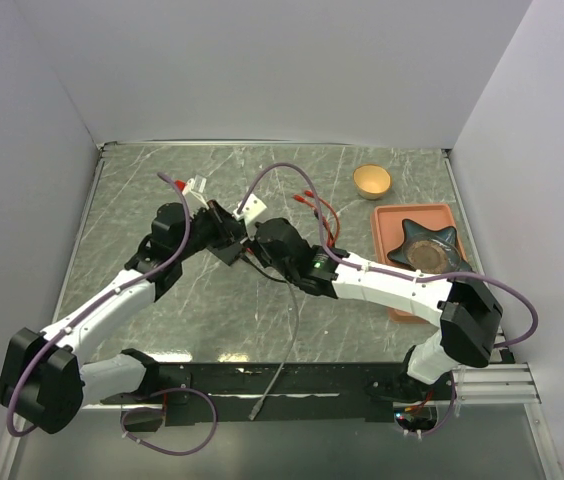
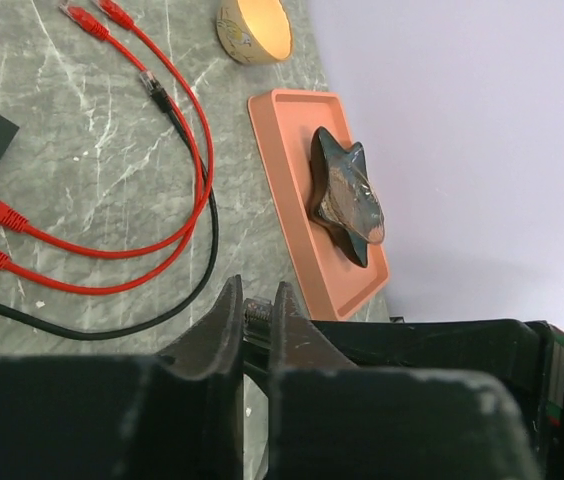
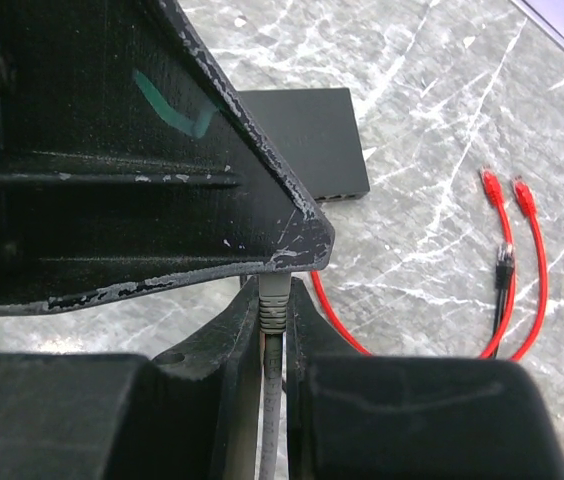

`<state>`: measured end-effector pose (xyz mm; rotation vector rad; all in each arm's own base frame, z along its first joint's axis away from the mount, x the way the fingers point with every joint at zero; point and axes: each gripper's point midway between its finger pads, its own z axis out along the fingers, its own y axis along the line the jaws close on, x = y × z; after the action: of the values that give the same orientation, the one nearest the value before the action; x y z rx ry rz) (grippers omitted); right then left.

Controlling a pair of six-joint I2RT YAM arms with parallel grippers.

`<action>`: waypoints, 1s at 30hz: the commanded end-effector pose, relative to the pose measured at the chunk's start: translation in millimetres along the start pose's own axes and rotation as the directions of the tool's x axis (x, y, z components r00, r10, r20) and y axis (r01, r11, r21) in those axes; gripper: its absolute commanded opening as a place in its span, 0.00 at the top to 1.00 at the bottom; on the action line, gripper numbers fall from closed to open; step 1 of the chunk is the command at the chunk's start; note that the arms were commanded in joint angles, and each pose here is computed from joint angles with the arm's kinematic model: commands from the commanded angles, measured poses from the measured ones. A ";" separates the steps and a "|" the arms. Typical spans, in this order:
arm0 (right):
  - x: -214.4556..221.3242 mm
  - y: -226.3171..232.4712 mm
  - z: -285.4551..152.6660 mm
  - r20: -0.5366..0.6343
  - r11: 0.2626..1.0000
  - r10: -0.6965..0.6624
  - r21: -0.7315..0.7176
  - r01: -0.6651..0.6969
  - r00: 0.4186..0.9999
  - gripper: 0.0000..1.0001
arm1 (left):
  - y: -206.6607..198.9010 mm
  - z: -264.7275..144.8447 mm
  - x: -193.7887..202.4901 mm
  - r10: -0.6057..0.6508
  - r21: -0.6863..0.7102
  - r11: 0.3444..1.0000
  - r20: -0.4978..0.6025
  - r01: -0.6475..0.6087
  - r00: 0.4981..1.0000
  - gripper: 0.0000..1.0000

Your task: Insert the plug into the switch port

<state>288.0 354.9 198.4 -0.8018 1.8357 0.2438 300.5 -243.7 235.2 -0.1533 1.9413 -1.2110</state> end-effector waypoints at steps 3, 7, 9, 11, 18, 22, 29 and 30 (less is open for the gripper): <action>-29.4 -4.2 -6.9 0.055 0.997 0.070 -0.012 -0.070 0.996 0.58 | -13.3 2.6 -14.3 0.051 0.032 0.998 0.062 -0.053 0.997 0.99; -36.1 -19.6 -24.2 0.089 0.981 0.178 -0.090 -0.170 0.980 0.35 | -9.0 -7.7 -17.8 0.097 -0.002 0.995 0.093 -0.098 0.991 0.99; -33.7 -24.3 -29.6 0.098 0.955 0.247 -0.193 -0.225 0.964 0.25 | -15.5 -16.1 -18.3 0.138 0.028 0.989 0.111 -0.142 0.984 0.99; -48.4 -29.7 -44.9 0.149 0.928 0.298 -0.276 -0.250 0.943 0.19 | -31.3 -25.8 -23.0 0.170 0.092 0.978 0.153 -0.185 0.973 0.99; -61.1 -3.2 -78.1 0.141 0.791 0.331 -0.581 -0.192 0.933 0.16 | -60.2 -50.1 -13.6 0.252 0.265 0.915 0.214 -0.305 0.944 0.99; -70.3 11.1 -100.9 0.152 0.665 0.380 -0.731 -0.155 0.912 0.18 | -79.6 -63.0 -8.1 0.264 0.371 0.864 0.242 -0.341 0.934 0.99; -74.1 19.1 -114.3 0.093 0.528 0.425 -0.833 -0.163 0.900 0.38 | -103.0 -86.7 -2.6 0.260 0.487 0.788 0.293 -0.377 0.920 0.99; -75.7 17.9 -114.9 0.097 0.518 0.434 -0.840 -0.160 0.896 0.38 | -105.2 -88.3 -1.7 0.264 0.496 0.780 0.291 -0.381 0.920 0.99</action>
<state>221.6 337.8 281.5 -0.9148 1.6370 1.3309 233.3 -236.9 294.9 0.2226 1.5001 -1.3277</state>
